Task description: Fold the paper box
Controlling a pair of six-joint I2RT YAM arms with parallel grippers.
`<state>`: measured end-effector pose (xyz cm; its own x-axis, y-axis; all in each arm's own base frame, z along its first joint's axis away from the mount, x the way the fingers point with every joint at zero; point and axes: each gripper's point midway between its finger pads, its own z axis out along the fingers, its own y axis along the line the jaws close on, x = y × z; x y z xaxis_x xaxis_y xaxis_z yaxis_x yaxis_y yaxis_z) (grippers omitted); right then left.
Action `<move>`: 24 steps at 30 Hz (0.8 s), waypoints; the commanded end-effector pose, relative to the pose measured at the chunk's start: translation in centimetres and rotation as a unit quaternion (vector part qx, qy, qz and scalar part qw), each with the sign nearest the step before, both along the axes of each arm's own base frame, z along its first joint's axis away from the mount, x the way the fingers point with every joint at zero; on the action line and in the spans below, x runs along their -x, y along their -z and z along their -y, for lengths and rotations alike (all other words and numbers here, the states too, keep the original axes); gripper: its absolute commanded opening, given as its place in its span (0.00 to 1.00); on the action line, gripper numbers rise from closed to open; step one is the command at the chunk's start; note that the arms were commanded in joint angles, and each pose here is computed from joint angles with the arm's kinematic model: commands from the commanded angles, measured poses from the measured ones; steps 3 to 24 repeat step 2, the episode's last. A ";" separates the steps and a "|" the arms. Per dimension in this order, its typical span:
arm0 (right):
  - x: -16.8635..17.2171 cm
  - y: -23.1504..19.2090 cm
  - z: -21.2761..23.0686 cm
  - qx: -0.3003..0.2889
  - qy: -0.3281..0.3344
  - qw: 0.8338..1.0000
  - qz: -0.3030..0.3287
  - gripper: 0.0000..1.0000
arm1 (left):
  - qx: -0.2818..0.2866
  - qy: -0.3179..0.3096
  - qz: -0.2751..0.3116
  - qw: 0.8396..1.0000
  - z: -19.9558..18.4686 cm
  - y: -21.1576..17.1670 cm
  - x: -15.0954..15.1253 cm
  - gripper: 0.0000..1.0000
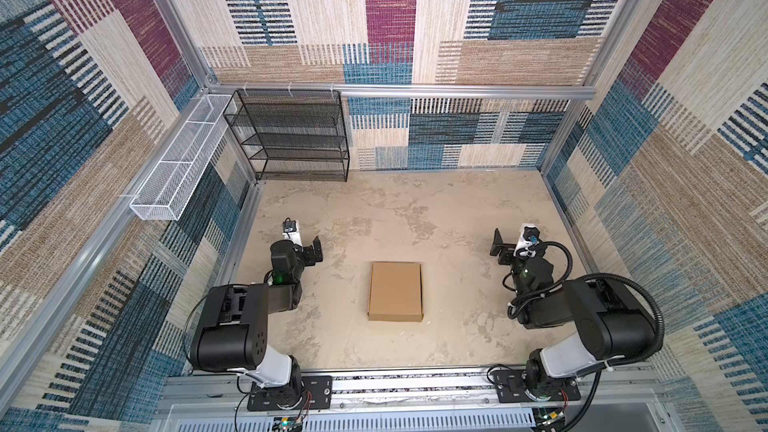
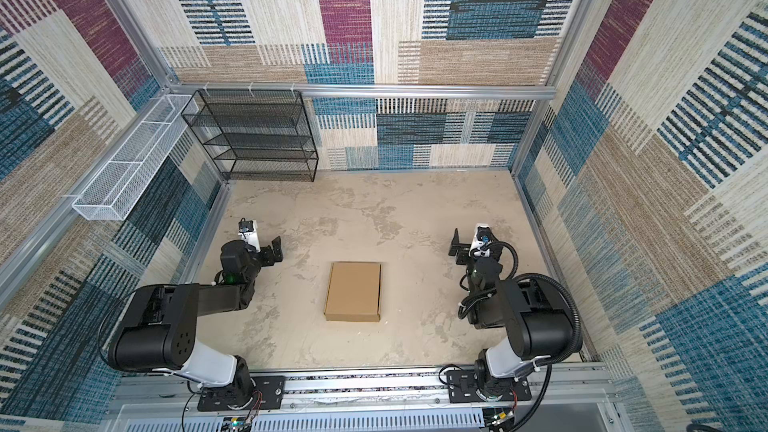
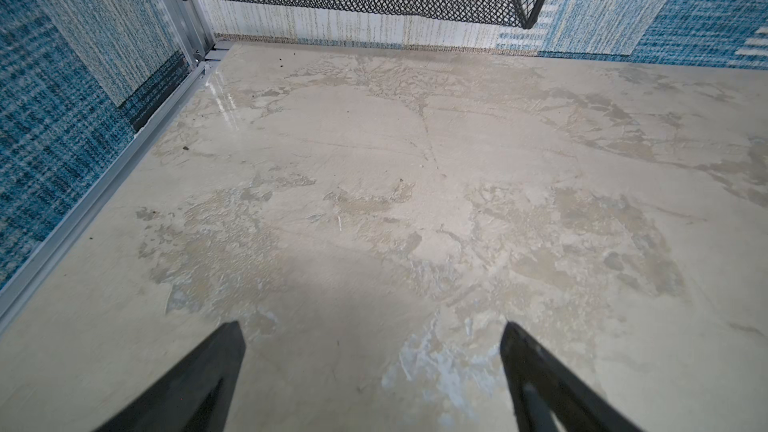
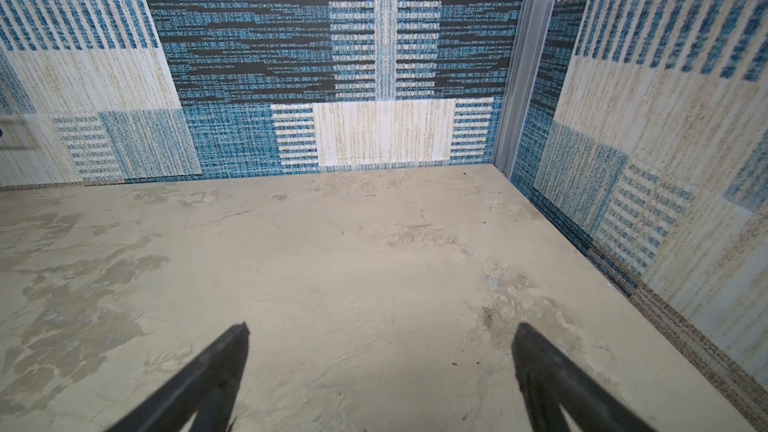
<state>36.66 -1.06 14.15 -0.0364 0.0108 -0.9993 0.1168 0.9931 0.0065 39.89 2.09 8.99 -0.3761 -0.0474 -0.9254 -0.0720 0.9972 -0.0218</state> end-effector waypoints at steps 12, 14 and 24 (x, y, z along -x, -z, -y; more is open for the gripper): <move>-0.1 -0.6 -0.2 0.000 -0.005 1.000 0.012 1.00 | -0.004 0.007 0.006 1.000 0.1 -0.4 -0.3 0.99; -0.1 -0.6 -0.2 0.000 -0.005 1.000 0.012 1.00 | -0.004 0.007 0.006 1.000 0.1 -0.4 -0.3 0.99; -0.1 -0.6 -0.2 0.000 -0.005 1.000 0.012 1.00 | -0.004 0.007 0.006 1.000 0.1 -0.4 -0.3 0.99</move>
